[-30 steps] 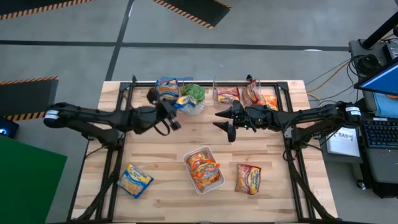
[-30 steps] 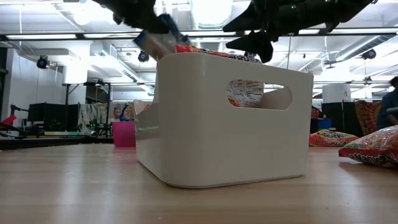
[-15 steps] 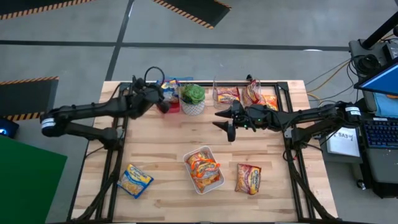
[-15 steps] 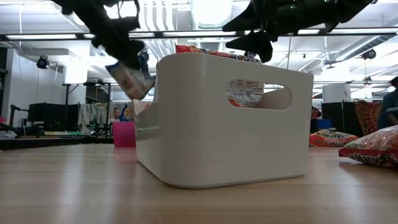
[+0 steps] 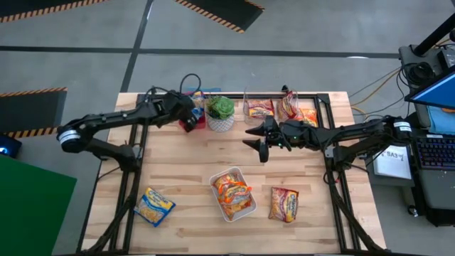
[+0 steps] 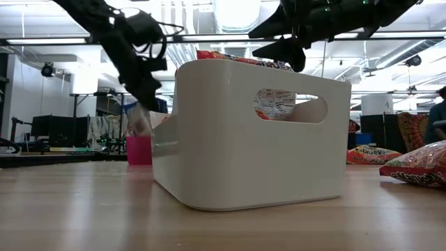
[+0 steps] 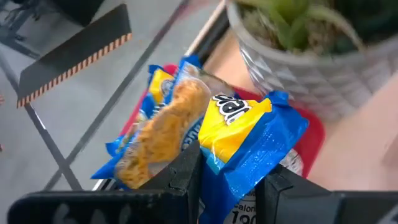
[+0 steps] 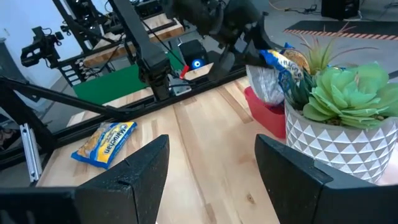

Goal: Sort Maruchan noodles
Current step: Put the blue noodle pack into the red bin

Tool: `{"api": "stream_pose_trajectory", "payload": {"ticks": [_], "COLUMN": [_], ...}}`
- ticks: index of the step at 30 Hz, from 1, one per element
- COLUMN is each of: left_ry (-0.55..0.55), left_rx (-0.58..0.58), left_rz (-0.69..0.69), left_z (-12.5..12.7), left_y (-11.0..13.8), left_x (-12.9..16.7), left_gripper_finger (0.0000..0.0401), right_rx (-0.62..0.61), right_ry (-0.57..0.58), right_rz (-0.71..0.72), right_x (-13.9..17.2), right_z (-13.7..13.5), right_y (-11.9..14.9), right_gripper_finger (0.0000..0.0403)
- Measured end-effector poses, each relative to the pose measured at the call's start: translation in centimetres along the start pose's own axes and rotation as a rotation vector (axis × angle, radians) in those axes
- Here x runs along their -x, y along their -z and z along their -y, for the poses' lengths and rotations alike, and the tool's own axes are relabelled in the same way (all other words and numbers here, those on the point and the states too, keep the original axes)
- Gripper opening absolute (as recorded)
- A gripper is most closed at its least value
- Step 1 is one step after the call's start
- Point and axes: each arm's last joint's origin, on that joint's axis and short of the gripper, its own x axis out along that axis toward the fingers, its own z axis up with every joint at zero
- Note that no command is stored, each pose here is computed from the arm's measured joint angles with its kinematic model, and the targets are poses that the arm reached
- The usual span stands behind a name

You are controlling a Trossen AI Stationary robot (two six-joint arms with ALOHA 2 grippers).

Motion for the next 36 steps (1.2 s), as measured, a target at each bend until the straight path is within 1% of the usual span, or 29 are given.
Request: {"api": "stream_pose_trajectory", "payload": {"ticks": [2, 5, 8, 14, 18, 22, 28, 32, 36], "left_ry": [0.030, 0.084, 0.086, 0.075, 0.074, 0.060, 0.061, 0.062, 0.061], "left_rx": [-0.034, -0.044, -0.050, -0.026, -0.019, -0.015, -0.036, -0.048, -0.051], "left_rz": [-0.022, -0.044, -0.064, -0.045, -0.034, -0.026, -0.065, -0.073, -0.065], "left_z": [0.3, 0.8, 1.2, 1.7, 1.8, 1.5, 0.9, 0.4, -0.2], "left_y": [0.2, 0.3, 0.4, 0.1, -0.2, -0.8, -1.1, -0.9, -0.6], "left_x": [-0.5, -1.3, -2.1, -3.6, -3.8, -3.4, -1.9, -0.7, 0.8], "left_gripper_finger": [0.0074, 0.0074, 0.0074, 0.0075, 0.0088, 0.0119, 0.0160, 0.0173, 0.0173], "right_rx": [0.000, 0.000, 0.000, 0.000, 0.000, -0.010, -0.015, -0.015, -0.010], "right_ry": [0.001, 0.001, 0.000, -0.001, 0.000, 0.000, 0.002, 0.002, 0.002], "right_rz": [-0.003, -0.005, -0.002, 0.001, 0.000, 0.000, -0.007, -0.007, -0.008], "right_x": [-0.1, -0.1, -0.1, -0.1, -0.1, -0.1, -0.1, -0.1, -0.1], "right_z": [0.0, 0.0, 0.0, 0.0, 0.0, 0.0, 0.0, 0.0, 0.0], "right_y": [0.1, 0.1, 0.1, 0.0, 0.0, 0.0, 0.1, 0.1, 0.1], "right_gripper_finger": [0.0226, 0.0226, 0.0226, 0.0226, 0.0226, 0.0226, 0.0226, 0.0226, 0.0226]}}
